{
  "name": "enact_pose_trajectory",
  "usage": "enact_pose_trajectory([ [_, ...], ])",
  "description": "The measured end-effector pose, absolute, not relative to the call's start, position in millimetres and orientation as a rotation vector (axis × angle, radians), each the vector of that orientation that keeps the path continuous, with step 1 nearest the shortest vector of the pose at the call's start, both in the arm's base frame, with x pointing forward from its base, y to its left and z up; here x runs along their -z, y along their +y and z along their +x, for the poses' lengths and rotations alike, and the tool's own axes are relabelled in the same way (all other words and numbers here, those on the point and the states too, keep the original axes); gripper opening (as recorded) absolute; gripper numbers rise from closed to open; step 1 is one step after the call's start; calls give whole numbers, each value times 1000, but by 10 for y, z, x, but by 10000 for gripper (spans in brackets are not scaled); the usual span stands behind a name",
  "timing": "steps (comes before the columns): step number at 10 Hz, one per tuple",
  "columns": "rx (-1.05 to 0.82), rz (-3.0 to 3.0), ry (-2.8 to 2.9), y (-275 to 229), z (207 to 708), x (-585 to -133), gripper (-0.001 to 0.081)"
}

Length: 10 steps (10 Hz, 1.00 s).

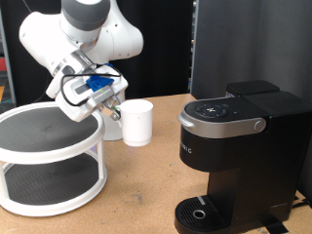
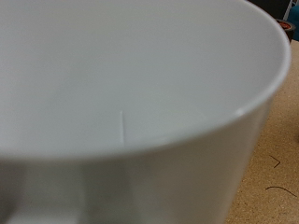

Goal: Make a cup of coffee with the keurig machine

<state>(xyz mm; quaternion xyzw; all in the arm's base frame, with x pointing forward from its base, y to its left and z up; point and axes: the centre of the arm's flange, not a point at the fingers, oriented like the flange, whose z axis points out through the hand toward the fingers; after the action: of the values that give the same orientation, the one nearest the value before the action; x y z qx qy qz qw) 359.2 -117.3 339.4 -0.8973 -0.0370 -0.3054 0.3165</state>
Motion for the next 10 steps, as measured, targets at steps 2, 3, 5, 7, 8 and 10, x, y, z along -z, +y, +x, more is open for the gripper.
enact_pose_trajectory([
  [2,808,-2364,-78,-1146,3583,-3310,71],
  [3,819,-2374,-71,-1120,3590,-3238,71],
  [5,825,-2391,-66,-1042,3618,-3066,71],
  [7,805,-2407,-70,-957,3647,-2877,71],
  [8,792,-2417,-74,-921,3665,-2788,71],
  [10,777,-2433,-75,-863,3699,-2637,71],
])
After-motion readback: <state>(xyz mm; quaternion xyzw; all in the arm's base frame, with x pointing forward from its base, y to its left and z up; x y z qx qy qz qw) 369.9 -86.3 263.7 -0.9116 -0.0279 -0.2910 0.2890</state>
